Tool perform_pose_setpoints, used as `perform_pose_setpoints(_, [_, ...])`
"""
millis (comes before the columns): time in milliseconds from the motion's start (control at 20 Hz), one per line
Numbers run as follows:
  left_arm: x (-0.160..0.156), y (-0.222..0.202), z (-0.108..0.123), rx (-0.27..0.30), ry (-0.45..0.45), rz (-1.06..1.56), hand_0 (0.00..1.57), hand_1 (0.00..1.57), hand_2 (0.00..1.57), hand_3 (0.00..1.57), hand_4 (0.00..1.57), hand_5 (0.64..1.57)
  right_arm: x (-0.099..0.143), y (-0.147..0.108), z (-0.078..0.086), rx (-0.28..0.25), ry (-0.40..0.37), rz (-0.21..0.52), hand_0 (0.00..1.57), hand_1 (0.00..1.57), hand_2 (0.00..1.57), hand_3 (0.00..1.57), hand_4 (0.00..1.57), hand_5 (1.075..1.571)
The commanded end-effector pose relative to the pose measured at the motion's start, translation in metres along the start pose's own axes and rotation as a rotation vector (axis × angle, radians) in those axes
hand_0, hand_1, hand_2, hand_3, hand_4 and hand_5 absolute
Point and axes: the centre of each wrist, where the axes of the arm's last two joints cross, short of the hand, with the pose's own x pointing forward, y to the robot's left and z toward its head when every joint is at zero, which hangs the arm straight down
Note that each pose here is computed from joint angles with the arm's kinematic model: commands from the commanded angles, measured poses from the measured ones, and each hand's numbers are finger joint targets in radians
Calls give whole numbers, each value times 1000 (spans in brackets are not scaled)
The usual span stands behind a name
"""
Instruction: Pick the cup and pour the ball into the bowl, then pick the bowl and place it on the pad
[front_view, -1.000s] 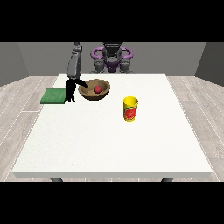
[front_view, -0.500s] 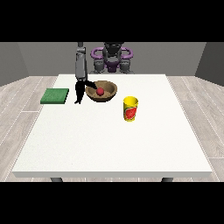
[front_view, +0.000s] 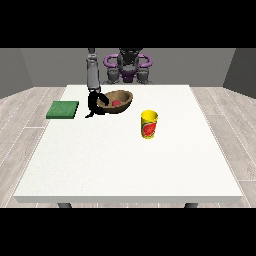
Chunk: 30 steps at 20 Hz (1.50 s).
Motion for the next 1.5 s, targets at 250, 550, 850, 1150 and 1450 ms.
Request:
perform_pose_setpoints(250, [-44, 45, 43, 83, 162, -16, 0, 0, 0, 0, 0, 1548, 21, -19, -9, 26, 289, 272, 1571, 1571, 1571, 1571, 1226, 1472])
perform_pose_setpoints(550, [-65, 84, 87, 173, 226, -61, 0, 0, 0, 0, 0, 1543, 90, 1, -41, 84, 313, 363, 1571, 1571, 1571, 1571, 1250, 1476])
perform_pose_setpoints(850, [-25, 107, 83, 202, 109, -82, 0, 0, 0, 0, 0, 1539, 86, -67, -47, 82, 222, 401, 1571, 1571, 1571, 1571, 1299, 1520])
perform_pose_setpoints(1150, [-22, 74, 53, 175, 52, -97, 0, 0, 0, 0, 0, 1539, 115, -82, -81, 40, 180, 365, 1571, 1571, 1571, 1571, 1302, 1519])
perform_pose_setpoints(1450, [-34, 62, 59, 170, 55, -116, 0, 0, 0, 0, 0, 1533, 120, -165, -78, 12, 166, 375, 1571, 1571, 1571, 1483, 1309, 1532])
